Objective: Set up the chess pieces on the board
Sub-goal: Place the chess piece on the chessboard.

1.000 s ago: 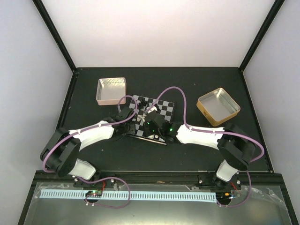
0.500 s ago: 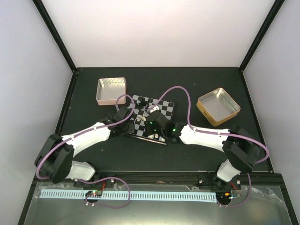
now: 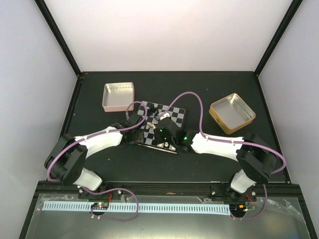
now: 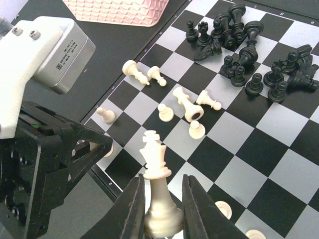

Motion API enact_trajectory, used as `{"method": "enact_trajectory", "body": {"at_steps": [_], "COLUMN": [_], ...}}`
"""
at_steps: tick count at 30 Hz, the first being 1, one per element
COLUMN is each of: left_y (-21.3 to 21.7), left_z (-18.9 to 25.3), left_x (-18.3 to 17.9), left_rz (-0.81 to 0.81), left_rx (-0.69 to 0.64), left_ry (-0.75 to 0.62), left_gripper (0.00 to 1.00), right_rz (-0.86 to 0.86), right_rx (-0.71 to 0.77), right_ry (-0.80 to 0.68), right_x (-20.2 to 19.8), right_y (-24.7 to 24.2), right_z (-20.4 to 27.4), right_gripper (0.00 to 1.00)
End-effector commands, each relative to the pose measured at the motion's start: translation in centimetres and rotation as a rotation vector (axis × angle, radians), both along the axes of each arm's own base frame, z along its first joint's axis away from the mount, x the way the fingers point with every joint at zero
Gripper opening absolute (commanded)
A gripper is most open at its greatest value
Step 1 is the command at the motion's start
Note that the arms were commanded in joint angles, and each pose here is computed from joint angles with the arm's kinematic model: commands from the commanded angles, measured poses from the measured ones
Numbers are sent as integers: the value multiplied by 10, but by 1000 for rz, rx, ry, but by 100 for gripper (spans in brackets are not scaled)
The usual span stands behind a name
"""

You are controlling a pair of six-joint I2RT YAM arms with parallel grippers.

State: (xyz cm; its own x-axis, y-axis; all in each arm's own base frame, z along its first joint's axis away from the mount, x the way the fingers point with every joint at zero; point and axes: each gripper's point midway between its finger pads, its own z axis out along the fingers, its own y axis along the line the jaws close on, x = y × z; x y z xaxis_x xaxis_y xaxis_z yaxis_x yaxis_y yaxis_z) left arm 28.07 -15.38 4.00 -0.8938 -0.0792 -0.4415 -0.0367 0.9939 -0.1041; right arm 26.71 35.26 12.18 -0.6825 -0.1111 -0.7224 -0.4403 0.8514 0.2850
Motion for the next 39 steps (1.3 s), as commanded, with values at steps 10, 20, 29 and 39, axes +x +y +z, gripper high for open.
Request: {"method": "enact_trajectory", "body": {"at_steps": [10, 20, 29, 39], "left_y": [4, 1, -10, -37], "left_z": [4, 3, 29, 120], "left_x": [-5, -8, -5, -11], "left_rz": [-12, -27, -41, -118], "left_rx": [21, 2, -68, -318], "left_ry": [9, 16, -19, -153], "left_gripper": [10, 11, 29, 40], "right_rz": [-13, -5, -5, 58], "right_rx": [48, 52, 68, 133], "right_ry": [-22, -24, -59, -209], "right_x": [4, 4, 4, -6], "right_y": [2, 4, 0, -17], "right_z": [14, 14, 22, 53], "right_gripper": [11, 11, 11, 11]}}
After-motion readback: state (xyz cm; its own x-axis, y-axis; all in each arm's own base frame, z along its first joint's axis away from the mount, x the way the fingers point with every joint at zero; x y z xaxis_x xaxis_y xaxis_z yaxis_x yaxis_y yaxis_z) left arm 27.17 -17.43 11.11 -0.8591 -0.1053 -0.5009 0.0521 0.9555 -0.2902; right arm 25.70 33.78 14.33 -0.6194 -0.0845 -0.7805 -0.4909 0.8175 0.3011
